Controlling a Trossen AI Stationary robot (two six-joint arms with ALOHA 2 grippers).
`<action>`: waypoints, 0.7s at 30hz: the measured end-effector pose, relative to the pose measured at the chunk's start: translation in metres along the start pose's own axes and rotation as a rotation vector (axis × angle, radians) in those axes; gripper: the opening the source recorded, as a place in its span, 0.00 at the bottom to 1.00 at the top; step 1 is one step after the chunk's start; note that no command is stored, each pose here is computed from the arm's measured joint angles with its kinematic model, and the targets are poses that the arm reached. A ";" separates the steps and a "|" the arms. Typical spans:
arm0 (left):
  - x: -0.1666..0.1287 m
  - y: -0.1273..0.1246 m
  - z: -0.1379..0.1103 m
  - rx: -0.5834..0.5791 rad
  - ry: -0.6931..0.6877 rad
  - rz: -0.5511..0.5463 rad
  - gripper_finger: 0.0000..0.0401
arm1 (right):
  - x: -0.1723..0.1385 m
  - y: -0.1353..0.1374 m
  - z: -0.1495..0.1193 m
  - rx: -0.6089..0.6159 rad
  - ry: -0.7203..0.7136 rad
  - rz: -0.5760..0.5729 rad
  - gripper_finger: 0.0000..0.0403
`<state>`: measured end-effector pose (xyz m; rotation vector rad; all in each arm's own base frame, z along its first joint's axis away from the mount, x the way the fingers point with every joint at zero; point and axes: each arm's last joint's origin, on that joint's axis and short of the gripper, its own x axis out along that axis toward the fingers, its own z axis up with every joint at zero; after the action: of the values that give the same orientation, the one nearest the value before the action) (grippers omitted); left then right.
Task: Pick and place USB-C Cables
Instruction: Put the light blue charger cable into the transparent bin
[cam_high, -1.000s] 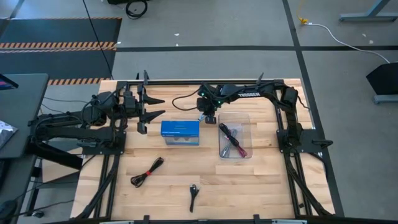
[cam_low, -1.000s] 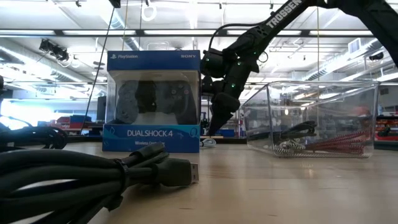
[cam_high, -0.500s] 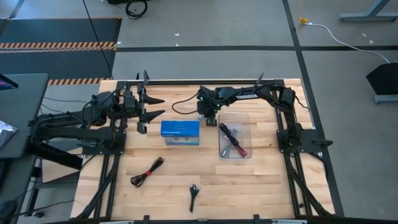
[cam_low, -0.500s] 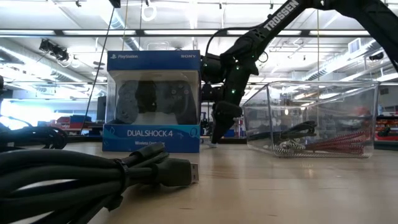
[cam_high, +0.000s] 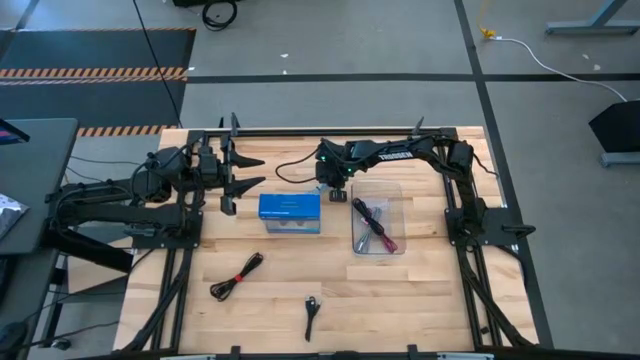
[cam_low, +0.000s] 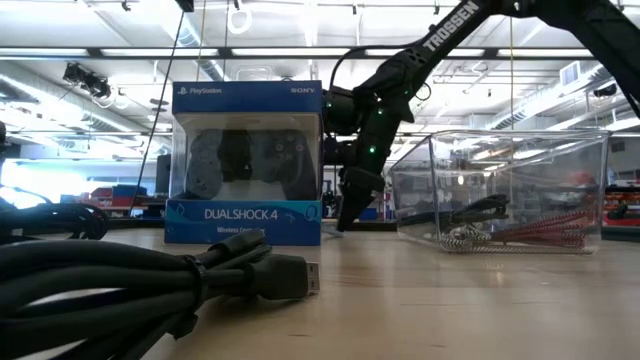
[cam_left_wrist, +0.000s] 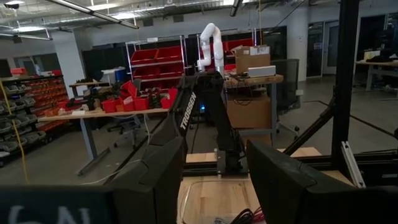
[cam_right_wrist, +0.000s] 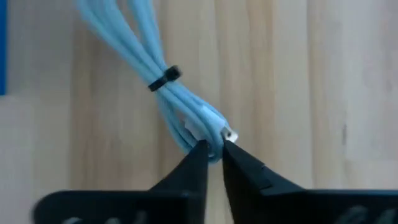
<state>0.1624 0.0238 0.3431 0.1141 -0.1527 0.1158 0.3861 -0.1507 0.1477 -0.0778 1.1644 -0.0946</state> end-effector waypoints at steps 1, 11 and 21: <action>0.000 0.000 0.000 0.000 0.000 0.000 0.46 | -0.001 0.000 0.000 -0.002 0.004 -0.013 0.08; 0.000 0.000 0.000 0.000 0.002 0.000 0.46 | -0.013 -0.008 -0.002 0.016 0.033 -0.075 0.01; 0.000 0.000 0.000 -0.008 0.001 -0.001 0.46 | -0.064 -0.022 0.028 0.032 0.094 -0.140 0.01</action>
<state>0.1623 0.0237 0.3431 0.1064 -0.1523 0.1144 0.3858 -0.1654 0.2191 -0.1281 1.2498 -0.2431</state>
